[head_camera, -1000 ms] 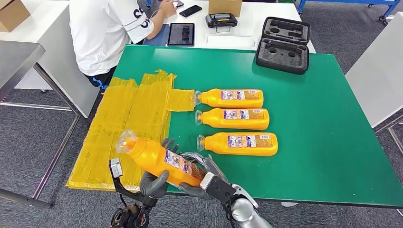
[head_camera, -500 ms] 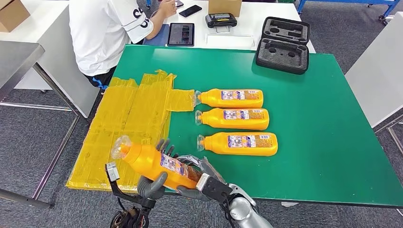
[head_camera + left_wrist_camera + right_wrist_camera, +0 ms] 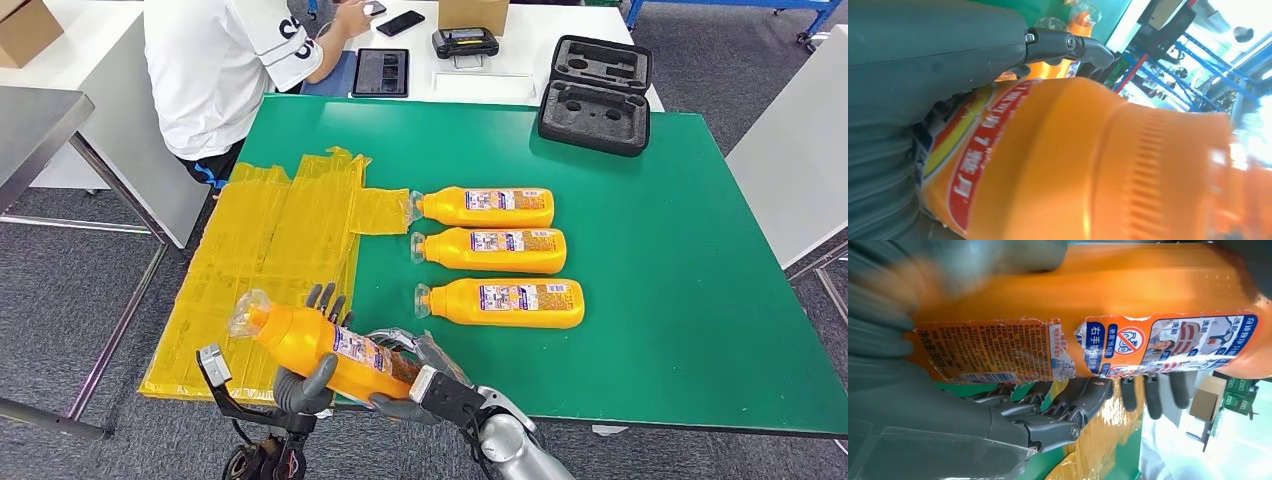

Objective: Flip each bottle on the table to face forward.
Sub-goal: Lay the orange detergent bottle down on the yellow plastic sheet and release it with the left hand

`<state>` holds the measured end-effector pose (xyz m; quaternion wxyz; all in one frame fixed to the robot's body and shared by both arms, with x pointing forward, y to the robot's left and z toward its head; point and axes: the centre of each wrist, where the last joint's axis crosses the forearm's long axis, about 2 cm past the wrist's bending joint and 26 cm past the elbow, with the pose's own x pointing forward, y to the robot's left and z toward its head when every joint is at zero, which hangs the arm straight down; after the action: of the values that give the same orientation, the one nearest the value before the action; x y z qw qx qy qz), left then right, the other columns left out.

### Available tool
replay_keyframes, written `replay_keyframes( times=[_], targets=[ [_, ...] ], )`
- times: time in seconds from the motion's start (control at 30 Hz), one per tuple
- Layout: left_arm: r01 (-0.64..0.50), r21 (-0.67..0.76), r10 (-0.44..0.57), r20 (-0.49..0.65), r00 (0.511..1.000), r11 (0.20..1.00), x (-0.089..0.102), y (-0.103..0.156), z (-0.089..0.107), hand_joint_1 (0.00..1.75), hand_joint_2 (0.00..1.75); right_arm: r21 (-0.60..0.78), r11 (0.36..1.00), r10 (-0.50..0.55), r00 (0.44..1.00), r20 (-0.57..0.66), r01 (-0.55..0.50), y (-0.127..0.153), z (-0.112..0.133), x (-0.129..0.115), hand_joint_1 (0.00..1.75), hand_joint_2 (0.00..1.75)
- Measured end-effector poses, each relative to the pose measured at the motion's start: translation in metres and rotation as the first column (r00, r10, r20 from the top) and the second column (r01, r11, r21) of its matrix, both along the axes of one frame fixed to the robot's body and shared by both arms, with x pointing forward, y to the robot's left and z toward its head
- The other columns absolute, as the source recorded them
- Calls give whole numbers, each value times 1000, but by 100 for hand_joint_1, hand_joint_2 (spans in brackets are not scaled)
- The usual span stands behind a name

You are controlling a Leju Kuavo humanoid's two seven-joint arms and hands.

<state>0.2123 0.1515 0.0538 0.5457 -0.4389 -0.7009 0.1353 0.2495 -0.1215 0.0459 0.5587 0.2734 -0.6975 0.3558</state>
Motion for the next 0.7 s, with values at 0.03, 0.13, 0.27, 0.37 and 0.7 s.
replay_keyframes(
  times=[0.03,0.13,0.27,0.37,0.7],
  targets=[
    [-4,0,4,2,1000,1000,0,1,1,0,175,0,1000,0,1000,-1,0,0,0,0,175,175],
    [-11,5,11,5,1000,1000,1,1,1,0,175,-1,1000,1,1000,-3,-1,0,-1,0,175,175],
    [-16,10,16,8,1000,1000,2,1,2,0,175,-2,1000,3,1000,-4,-3,0,-1,0,175,175],
    [-17,12,17,14,1000,1000,2,1,2,24,175,-3,1000,3,1000,-5,-3,0,-1,0,175,175],
    [-14,12,14,43,999,1000,2,1,3,175,175,-2,1000,3,1000,-7,-3,0,-1,0,175,175]
  ],
)
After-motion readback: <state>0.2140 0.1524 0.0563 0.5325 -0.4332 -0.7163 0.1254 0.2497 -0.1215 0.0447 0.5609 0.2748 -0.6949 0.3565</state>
